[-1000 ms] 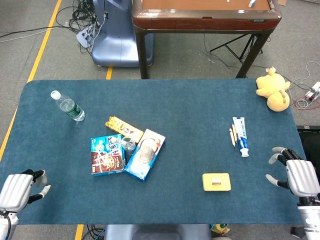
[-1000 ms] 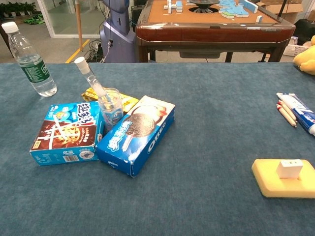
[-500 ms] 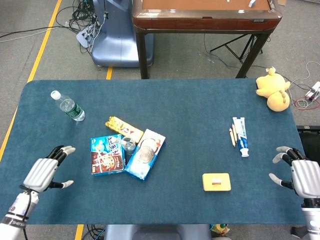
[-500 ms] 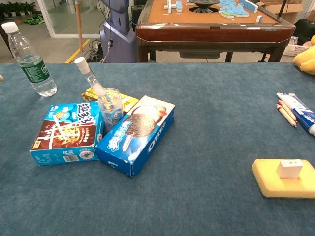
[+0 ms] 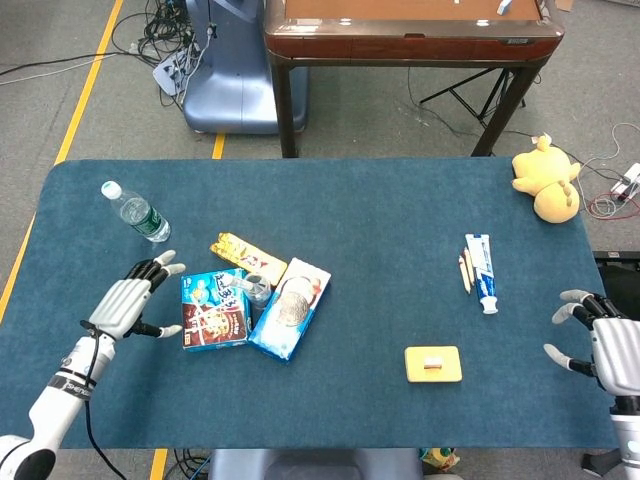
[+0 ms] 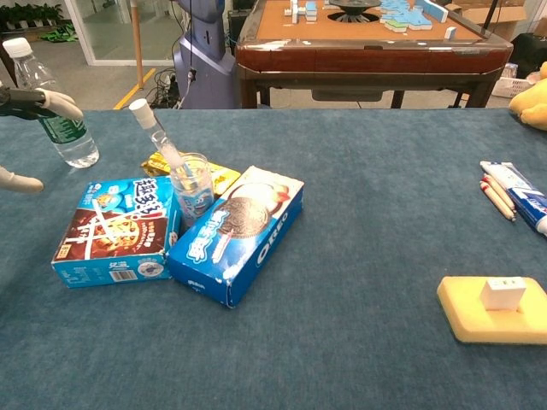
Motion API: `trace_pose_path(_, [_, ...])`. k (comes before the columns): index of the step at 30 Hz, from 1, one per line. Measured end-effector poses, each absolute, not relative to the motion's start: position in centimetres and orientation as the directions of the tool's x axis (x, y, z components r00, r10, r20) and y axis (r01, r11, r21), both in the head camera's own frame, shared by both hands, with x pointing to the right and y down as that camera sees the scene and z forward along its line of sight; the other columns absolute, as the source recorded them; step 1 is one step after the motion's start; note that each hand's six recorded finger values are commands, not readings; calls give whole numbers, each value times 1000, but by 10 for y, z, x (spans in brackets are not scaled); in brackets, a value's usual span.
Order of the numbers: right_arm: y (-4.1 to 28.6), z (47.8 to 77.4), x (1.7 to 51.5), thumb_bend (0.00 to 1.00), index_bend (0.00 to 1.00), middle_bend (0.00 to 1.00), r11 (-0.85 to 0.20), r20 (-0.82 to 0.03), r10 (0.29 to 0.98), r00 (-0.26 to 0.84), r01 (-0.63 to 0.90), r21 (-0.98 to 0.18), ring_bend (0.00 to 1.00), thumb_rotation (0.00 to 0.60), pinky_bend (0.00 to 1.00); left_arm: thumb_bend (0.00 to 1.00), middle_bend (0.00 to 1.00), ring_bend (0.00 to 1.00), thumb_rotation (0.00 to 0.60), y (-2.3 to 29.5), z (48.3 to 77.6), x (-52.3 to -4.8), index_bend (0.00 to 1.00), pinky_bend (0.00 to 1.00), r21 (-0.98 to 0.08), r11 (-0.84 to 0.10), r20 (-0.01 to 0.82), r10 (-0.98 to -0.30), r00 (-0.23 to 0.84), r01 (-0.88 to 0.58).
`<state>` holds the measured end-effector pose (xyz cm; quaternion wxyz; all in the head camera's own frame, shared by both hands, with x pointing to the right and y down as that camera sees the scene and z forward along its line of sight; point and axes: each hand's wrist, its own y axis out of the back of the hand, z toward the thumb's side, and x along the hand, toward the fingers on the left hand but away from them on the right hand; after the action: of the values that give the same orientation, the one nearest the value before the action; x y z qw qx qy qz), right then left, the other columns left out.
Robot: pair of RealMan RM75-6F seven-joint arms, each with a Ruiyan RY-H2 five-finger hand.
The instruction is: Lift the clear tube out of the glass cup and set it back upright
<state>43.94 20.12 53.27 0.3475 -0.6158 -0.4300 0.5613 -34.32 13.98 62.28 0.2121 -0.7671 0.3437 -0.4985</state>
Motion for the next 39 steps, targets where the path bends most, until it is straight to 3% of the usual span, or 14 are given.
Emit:
trace_pose_path(9, [199, 530, 443, 10, 526, 321, -383, -389, 921, -8, 153, -911, 268, 600, 503, 11, 0, 0, 600, 129, 635, -328, 205, 0, -626, -710, 653, -704, 281, -323])
trace_pose_path(14, [199, 528, 444, 11, 526, 321, -377, -384, 923, -9, 160, -912, 268, 600, 503, 39, 0, 0, 600, 132, 639, -322, 151, 0, -627, -730, 670, -683, 291, -272])
trace_pose_path(19, [198, 528, 445, 10, 525, 321, -378, -385, 923, -9, 162, -911, 268, 600, 502, 246, 0, 0, 600, 137, 644, -314, 91, 0, -624, -753, 689, -656, 308, -210])
trace_pose_path(25, [198, 524, 445, 10, 526, 321, -369, -376, 927, -9, 168, -914, 268, 600, 502, 416, 0, 0, 600, 139, 647, -304, 20, 0, -648, -752, 692, -647, 319, -121])
trace_pose_path(33, [197, 521, 447, 11, 526, 321, -363, -370, 929, -11, 175, -915, 268, 600, 502, 569, 0, 0, 600, 137, 647, -285, 13, 0, -657, -750, 698, -641, 319, -68])
trace_pose_path(39, [197, 520, 447, 10, 525, 321, -361, -368, 930, -10, 178, -915, 268, 600, 503, 620, 0, 0, 600, 139, 647, -277, 0, 0, -660, -750, 701, -636, 322, -43])
